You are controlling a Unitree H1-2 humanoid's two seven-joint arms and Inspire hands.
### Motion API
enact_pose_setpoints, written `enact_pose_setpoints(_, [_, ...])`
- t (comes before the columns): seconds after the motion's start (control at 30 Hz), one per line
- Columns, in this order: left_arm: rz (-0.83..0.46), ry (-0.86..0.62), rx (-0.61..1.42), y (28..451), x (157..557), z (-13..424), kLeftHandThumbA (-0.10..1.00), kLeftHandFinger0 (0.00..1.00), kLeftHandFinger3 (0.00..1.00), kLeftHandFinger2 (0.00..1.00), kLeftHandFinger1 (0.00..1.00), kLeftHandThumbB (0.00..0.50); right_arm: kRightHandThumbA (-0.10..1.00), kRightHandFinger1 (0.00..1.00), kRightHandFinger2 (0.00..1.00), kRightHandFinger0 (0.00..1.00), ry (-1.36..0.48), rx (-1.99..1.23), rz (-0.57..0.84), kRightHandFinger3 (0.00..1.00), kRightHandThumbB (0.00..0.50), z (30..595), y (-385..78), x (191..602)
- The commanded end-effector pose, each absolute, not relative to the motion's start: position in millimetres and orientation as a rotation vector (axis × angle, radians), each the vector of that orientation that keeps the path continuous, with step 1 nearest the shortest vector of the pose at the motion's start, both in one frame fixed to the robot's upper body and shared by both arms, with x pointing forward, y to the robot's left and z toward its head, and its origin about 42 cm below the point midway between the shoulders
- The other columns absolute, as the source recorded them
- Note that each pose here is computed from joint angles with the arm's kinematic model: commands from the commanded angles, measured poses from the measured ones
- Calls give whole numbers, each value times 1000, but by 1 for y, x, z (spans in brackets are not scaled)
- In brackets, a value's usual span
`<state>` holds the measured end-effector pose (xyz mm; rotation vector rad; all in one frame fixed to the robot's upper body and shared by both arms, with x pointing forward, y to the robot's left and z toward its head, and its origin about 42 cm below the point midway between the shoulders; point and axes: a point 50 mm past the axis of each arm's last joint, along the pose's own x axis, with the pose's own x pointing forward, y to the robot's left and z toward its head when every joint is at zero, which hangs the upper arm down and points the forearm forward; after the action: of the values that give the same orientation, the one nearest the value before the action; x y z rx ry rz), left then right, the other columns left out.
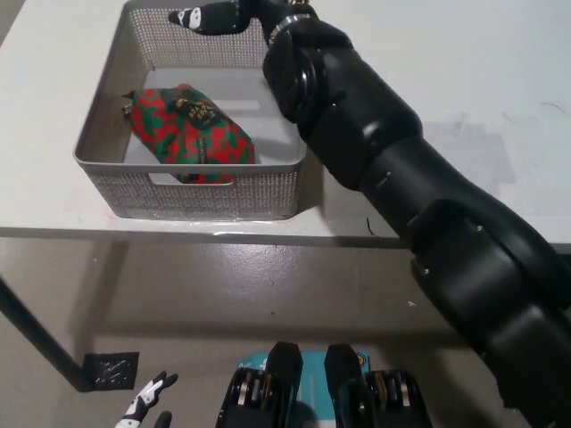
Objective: Use the right hand to pick up a bag of coffee beans on the right hand side and place it into a container on the left hand side
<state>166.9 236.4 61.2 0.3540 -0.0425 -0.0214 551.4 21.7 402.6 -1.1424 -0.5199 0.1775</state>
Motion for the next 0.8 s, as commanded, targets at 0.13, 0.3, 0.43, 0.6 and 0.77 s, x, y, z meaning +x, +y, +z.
enact_pose_setpoints(0.13, [-44, -75, 363, 237, 169, 65, 1000, 1000, 1000, 1000, 1000, 452, 1000, 1000, 1000, 1000, -611, -1004, 174, 1000, 445, 441, 2, 537])
enact_pose_setpoints(0.3, [-38, -95, 360, 243, 180, 72, 1000, 1000, 1000, 1000, 1000, 447, 1000, 1000, 1000, 1000, -848, -665, 100, 1000, 399, 457, -48, 472])
enact_pose_setpoints(0.43, [-40, -105, 358, 246, 188, 71, 1000, 1000, 1000, 1000, 1000, 430, 1000, 1000, 1000, 1000, -985, -393, -7, 1000, 398, 445, -96, 397])
enact_pose_setpoints(0.6, [-45, -82, 353, 247, 183, 63, 1000, 1000, 1000, 1000, 1000, 413, 1000, 1000, 1000, 1000, -1040, -228, -55, 1000, 349, 403, -134, 322])
enact_pose_setpoints(0.77, [-34, -56, 385, 252, 181, 62, 1000, 1000, 1000, 1000, 1000, 419, 1000, 1000, 1000, 1000, -1077, -88, -50, 1000, 358, 380, -163, 266])
